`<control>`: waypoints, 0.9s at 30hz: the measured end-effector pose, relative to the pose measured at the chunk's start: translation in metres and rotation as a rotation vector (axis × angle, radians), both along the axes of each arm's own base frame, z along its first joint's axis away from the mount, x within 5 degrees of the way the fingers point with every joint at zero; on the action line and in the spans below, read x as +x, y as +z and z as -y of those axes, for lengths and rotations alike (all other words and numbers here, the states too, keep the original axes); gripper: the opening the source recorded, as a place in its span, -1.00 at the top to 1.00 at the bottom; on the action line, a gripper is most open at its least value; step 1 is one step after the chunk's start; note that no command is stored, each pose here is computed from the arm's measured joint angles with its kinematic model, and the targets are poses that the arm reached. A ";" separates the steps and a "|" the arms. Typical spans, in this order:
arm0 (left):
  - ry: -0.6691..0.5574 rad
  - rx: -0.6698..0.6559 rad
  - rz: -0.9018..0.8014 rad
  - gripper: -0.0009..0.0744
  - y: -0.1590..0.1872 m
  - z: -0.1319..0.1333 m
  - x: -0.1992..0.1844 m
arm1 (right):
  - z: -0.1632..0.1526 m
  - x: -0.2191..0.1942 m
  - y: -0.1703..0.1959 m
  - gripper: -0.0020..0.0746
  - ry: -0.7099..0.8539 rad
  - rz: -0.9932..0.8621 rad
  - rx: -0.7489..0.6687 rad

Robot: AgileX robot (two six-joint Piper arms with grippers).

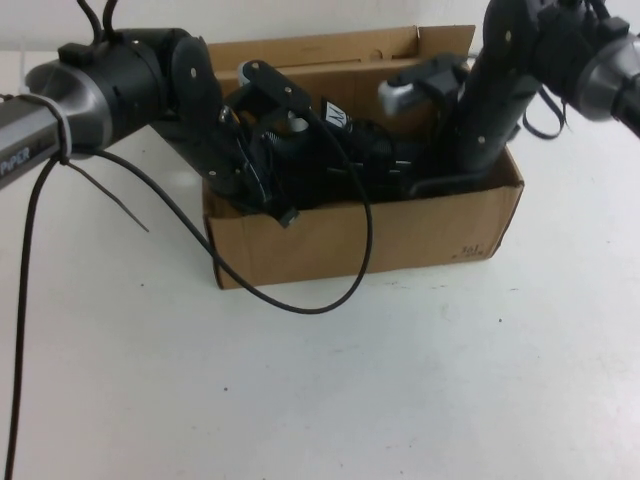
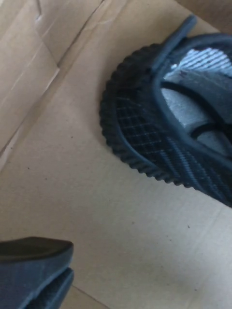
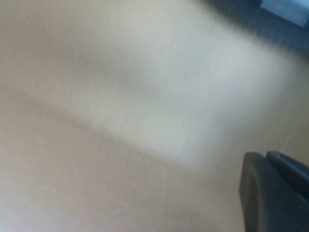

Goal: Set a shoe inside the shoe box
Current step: Place the shoe in the shoe box

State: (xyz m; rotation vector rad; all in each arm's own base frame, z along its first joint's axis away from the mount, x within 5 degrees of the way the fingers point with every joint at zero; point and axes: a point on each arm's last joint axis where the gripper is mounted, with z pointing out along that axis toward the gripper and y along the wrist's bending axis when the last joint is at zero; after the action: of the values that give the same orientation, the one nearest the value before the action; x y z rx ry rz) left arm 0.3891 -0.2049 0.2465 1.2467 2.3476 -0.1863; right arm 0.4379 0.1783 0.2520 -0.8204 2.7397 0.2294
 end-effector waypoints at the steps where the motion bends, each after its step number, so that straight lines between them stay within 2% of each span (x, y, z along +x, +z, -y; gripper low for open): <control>1: 0.000 0.000 0.000 0.98 0.000 0.000 0.000 | 0.002 -0.004 -0.006 0.99 0.000 -0.027 -0.012; 11: 0.008 -0.028 -0.017 0.98 0.000 0.002 -0.001 | 0.011 -0.046 -0.014 0.99 -0.030 -0.141 0.035; 17: 0.013 -0.046 -0.023 0.98 0.001 0.003 -0.001 | 0.008 -0.054 -0.007 0.99 -0.052 -0.134 0.114; 22: 0.015 -0.115 0.030 0.98 0.020 0.005 -0.005 | 0.007 -0.047 0.021 0.99 -0.060 0.075 0.192; 27: 0.010 -0.192 0.175 0.98 0.085 -0.006 -0.028 | 0.012 -0.054 0.075 0.99 -0.011 0.350 0.249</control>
State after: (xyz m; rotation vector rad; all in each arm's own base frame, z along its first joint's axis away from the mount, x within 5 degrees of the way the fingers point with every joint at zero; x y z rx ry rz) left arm 0.3612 -0.1986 0.3316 1.1120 2.1318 -0.2808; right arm 0.3840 0.1659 0.3267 -0.7020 2.3316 0.3774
